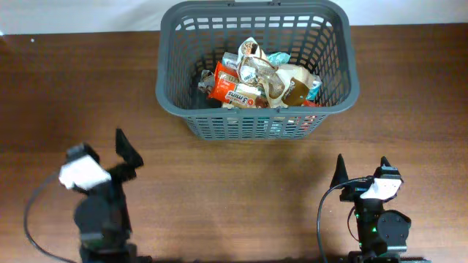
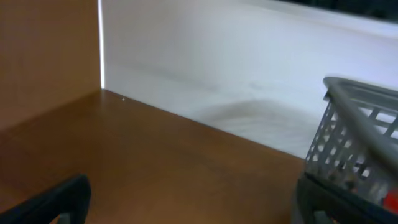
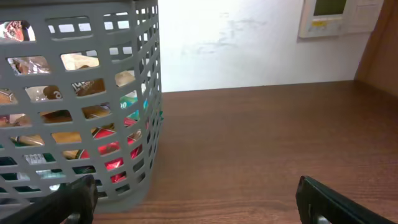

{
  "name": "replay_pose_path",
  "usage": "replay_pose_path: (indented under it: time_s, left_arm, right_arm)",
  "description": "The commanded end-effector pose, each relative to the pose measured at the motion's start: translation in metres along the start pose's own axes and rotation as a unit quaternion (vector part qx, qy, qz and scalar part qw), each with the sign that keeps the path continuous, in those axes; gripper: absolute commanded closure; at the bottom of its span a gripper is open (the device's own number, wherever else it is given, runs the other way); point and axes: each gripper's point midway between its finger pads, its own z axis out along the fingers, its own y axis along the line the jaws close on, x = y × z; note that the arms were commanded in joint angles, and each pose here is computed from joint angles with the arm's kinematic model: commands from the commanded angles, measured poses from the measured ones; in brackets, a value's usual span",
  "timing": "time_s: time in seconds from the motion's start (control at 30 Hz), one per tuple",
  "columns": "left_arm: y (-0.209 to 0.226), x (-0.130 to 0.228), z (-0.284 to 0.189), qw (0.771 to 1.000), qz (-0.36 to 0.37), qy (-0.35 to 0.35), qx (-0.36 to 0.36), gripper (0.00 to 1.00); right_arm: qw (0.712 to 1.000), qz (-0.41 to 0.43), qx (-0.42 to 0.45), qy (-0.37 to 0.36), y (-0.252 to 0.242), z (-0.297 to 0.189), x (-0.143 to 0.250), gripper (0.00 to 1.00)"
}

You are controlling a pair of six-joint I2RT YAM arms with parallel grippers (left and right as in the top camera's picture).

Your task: Pack container

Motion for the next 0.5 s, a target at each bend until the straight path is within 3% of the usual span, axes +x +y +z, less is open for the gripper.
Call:
replay_pose_path:
  time_s: [0.0, 0.33, 0.47]
  left_arm:
    - [0.018, 0.04, -0.016, 1.0, -0.01, -0.014, -0.01, 0.01]
    - [0.032, 0.098, -0.021, 1.0, -0.001, 0.017, -0.015, 0.01]
    - [0.035, 0.096, -0.022, 1.0, -0.002, 0.011, -0.024, 0.01]
  right_arm:
    - [1.0, 0.003, 0.002, 0.001, 0.0, 0.0, 0.002, 0.01]
    - [1.0, 0.003, 0.002, 0.001, 0.0, 0.0, 0.002, 0.01]
    - [1.0, 0.003, 0.002, 0.001, 0.0, 0.0, 0.002, 0.01]
